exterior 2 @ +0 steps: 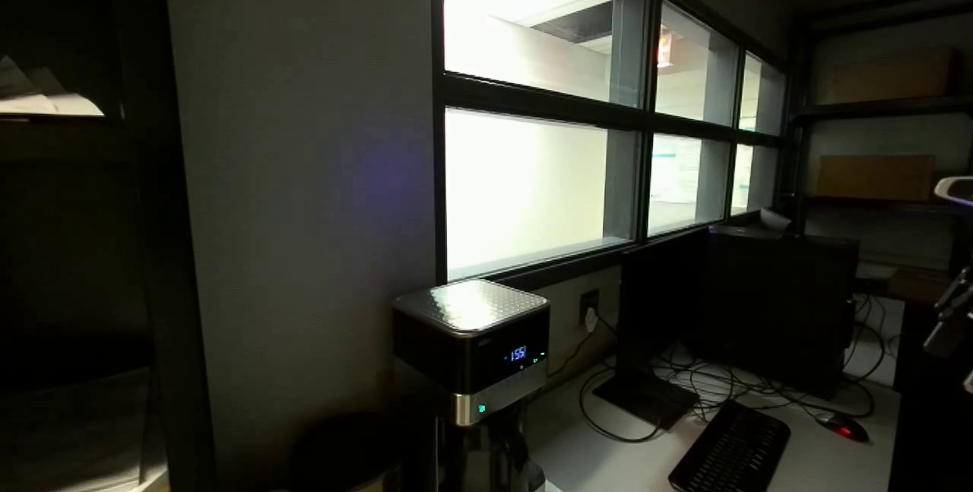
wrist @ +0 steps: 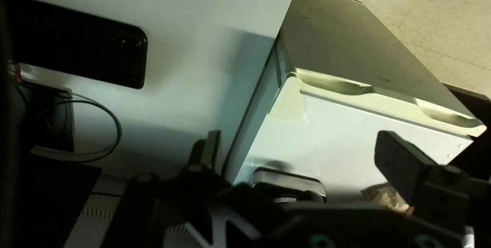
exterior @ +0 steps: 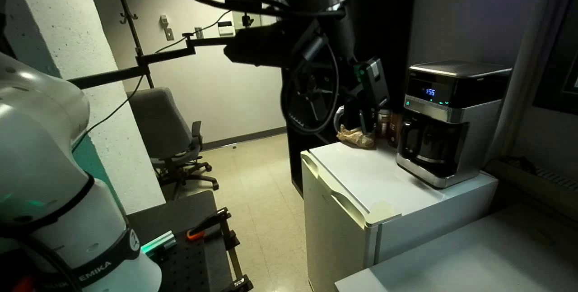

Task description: Press the left button on the coffee machine

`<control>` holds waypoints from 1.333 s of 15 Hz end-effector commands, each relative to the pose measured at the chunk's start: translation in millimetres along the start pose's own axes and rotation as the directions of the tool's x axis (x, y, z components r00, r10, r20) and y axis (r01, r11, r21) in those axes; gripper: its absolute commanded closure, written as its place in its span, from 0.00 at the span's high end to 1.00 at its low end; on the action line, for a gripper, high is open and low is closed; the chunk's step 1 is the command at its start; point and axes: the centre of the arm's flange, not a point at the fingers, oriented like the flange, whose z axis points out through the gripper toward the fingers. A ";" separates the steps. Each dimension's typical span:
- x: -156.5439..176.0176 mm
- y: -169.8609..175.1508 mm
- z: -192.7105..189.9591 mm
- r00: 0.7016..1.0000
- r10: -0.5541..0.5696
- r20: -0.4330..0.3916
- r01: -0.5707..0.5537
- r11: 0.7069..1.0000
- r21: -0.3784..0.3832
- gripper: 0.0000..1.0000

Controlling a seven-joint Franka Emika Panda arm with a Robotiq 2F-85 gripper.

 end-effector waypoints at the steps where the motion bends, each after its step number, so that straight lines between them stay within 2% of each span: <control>1: 50.1 0.3 23.0 0.999 -0.046 -0.024 0.046 0.999 -0.007 1.00; 6: 111.0 -19.0 54.7 0.994 -0.100 -0.048 0.099 0.995 -0.010 1.00; 12: 165.5 -51.3 91.8 0.982 -0.184 -0.030 0.184 0.983 -0.011 1.00; 13: 173.9 -56.3 98.0 0.979 -0.200 -0.026 0.200 0.980 -0.019 0.97; 14: 182.5 -62.6 104.4 0.975 -0.220 -0.023 0.220 0.975 -0.020 0.73; 16: 198.1 -74.5 116.9 0.968 -0.251 -0.022 0.251 0.968 -0.031 0.70; 20: 224.8 -96.6 142.4 0.942 -0.333 -0.036 0.330 0.941 -0.069 0.42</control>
